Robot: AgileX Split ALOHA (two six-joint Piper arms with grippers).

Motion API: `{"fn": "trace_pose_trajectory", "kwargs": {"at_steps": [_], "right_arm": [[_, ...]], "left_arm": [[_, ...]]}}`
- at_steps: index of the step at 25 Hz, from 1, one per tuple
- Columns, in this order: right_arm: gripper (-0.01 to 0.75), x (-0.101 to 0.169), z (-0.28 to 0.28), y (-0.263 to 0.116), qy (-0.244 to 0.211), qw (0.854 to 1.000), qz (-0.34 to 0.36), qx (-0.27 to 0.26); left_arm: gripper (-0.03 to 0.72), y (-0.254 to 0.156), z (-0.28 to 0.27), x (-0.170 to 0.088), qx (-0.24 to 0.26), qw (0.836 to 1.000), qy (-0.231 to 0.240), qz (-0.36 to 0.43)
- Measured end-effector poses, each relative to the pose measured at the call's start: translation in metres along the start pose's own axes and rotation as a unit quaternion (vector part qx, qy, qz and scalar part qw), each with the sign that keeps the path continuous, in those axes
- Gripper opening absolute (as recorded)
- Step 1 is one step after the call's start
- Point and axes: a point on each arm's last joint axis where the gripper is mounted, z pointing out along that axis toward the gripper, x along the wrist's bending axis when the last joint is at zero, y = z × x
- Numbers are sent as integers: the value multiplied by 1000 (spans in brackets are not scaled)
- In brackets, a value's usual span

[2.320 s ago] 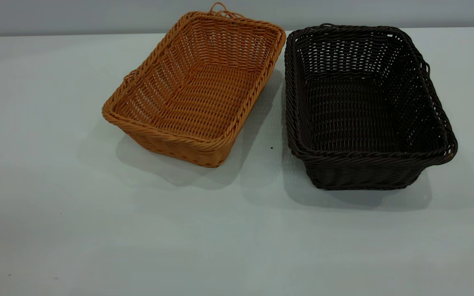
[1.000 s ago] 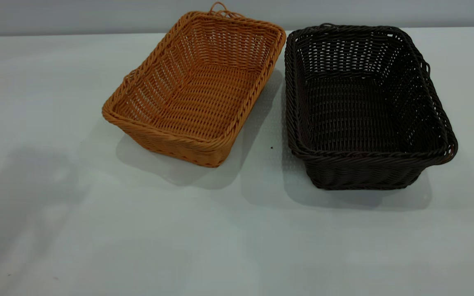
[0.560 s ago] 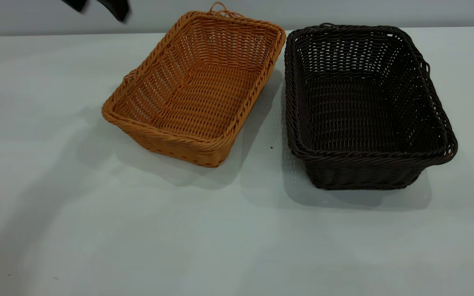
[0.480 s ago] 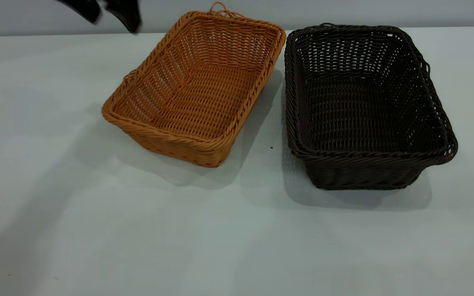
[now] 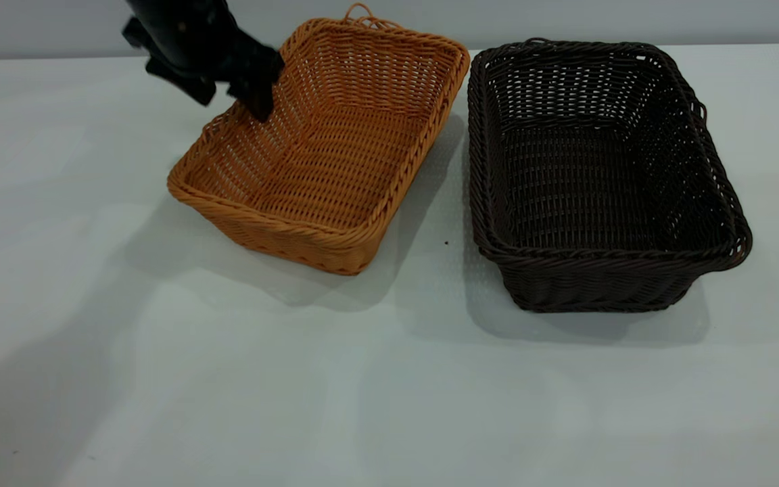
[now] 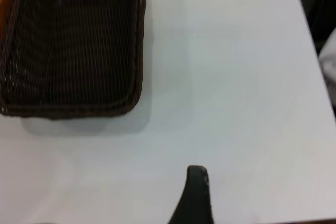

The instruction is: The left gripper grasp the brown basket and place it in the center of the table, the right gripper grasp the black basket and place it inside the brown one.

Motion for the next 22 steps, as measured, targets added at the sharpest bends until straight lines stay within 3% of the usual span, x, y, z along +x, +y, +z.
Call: {"fn": "trace_pose_trajectory", "kwargs": {"at_steps": [5,12,16,22], "right_arm": [[583,8,37,31,45,996,33,76],[583,21,99,45,112,972,80,192],[583,31,135,46,162,944,132,256],[583,60,180,46,224,891,242,314]], "left_arm": [[465,-6,18,-1,-5,1000,1,0],[95,-1,21,-1,-31,1000,3,-1],[81,17,-6,3,-45,999,3,-4],[80,47,-78,25,-116,993,27,-1]]}}
